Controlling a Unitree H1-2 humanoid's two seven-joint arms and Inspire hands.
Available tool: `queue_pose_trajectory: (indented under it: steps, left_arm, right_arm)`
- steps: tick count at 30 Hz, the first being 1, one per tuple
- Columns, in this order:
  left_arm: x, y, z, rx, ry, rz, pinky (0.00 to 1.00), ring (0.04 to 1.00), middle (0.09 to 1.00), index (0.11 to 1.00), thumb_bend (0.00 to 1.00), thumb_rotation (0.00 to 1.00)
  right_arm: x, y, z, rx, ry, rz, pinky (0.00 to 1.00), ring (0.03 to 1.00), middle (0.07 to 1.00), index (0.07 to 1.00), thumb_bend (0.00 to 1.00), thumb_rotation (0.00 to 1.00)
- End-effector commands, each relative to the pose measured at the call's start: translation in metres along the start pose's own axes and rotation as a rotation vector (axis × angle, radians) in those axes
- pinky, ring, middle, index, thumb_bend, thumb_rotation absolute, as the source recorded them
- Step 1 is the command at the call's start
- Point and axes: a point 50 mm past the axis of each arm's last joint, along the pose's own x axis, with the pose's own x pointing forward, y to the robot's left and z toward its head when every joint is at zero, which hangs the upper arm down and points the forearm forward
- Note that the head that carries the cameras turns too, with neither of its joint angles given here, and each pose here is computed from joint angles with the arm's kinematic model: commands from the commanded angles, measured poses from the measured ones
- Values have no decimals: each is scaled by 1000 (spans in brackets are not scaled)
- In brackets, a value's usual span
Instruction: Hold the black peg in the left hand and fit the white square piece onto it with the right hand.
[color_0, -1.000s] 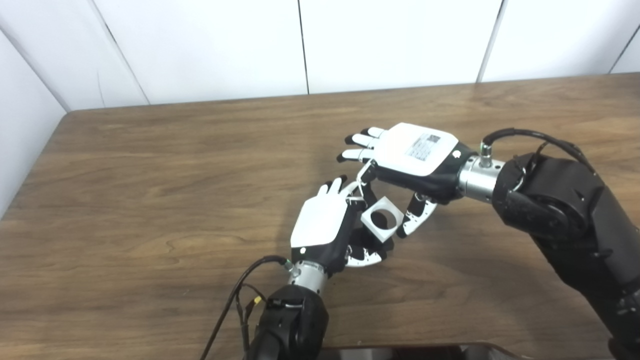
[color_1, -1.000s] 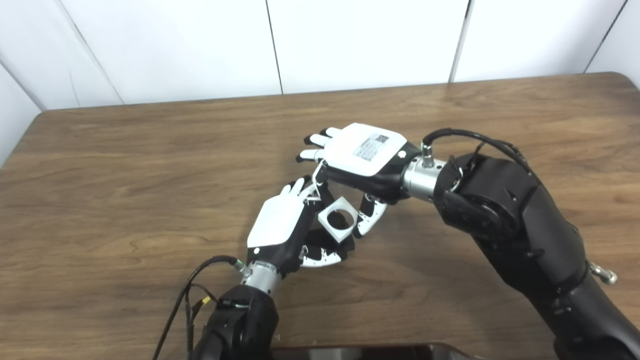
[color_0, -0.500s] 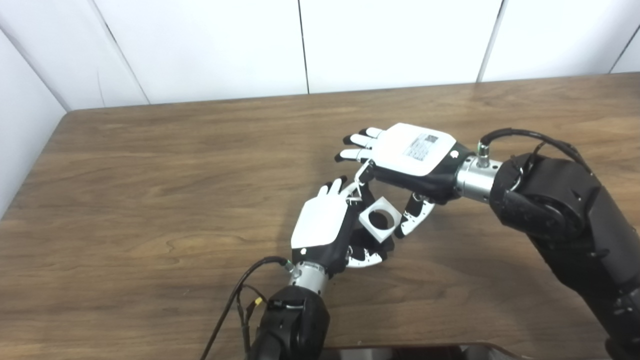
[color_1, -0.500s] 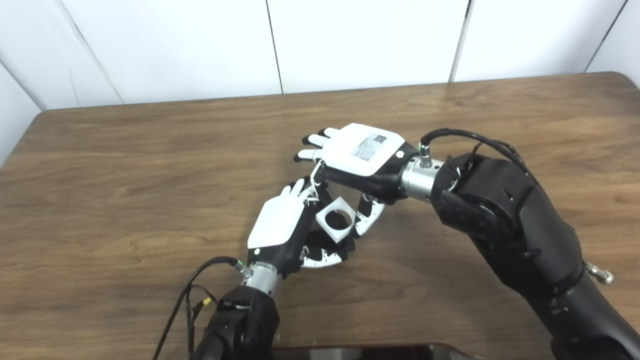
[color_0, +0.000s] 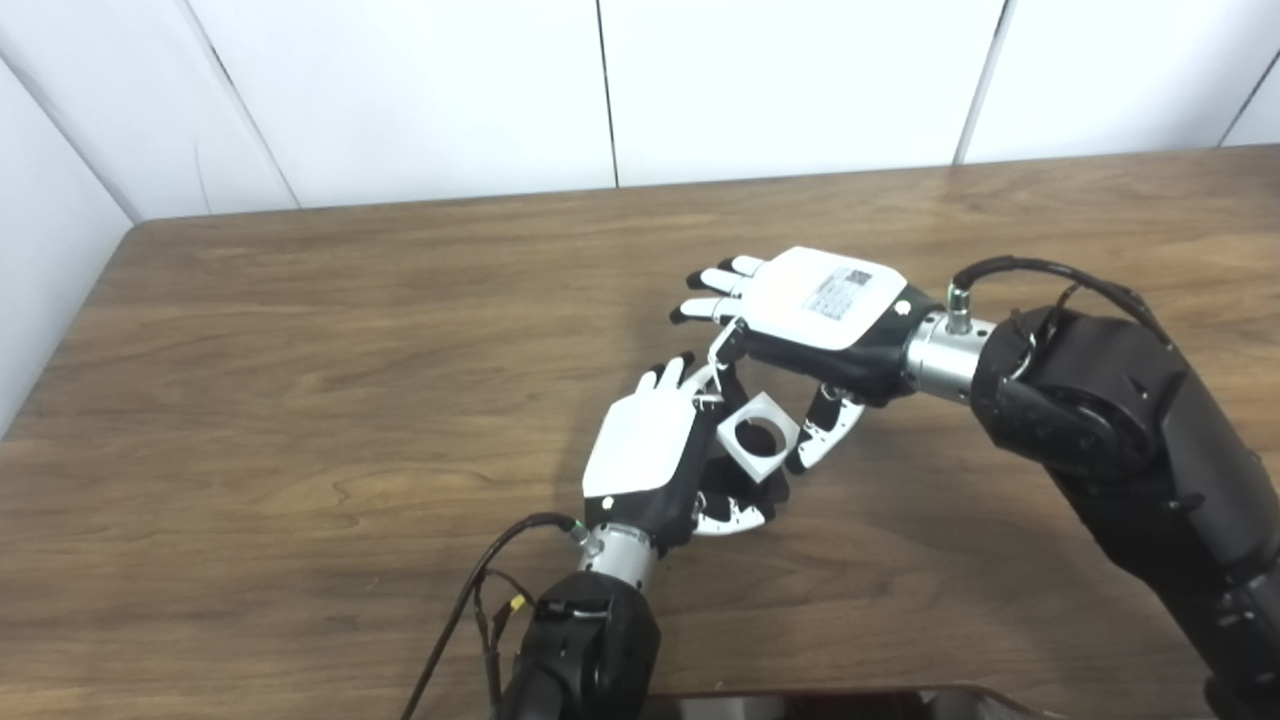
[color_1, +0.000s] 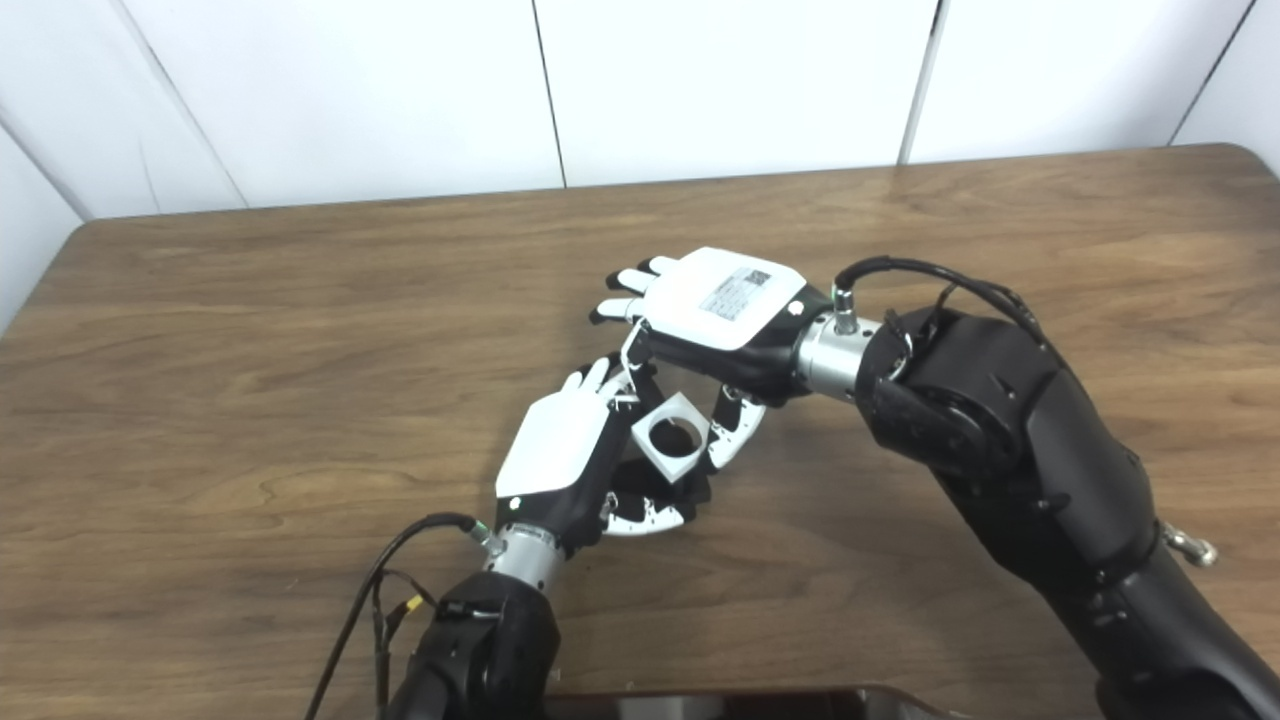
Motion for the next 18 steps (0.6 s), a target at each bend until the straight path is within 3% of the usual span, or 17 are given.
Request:
queue_pose_trajectory:
  steps: [1,18]
  left_arm:
    - [2,8,12,-10,-37,32,1000,1000,926,485,525,68]
    - [4,11,14,1,-44,35,1000,1000,928,485,525,67]
  right_arm:
    - [1,-18,0,-49,-17,-65,1000,1000,943,492,524,156]
    - [2,-14,1,-44,-29,-57,1000,1000,940,492,525,154]
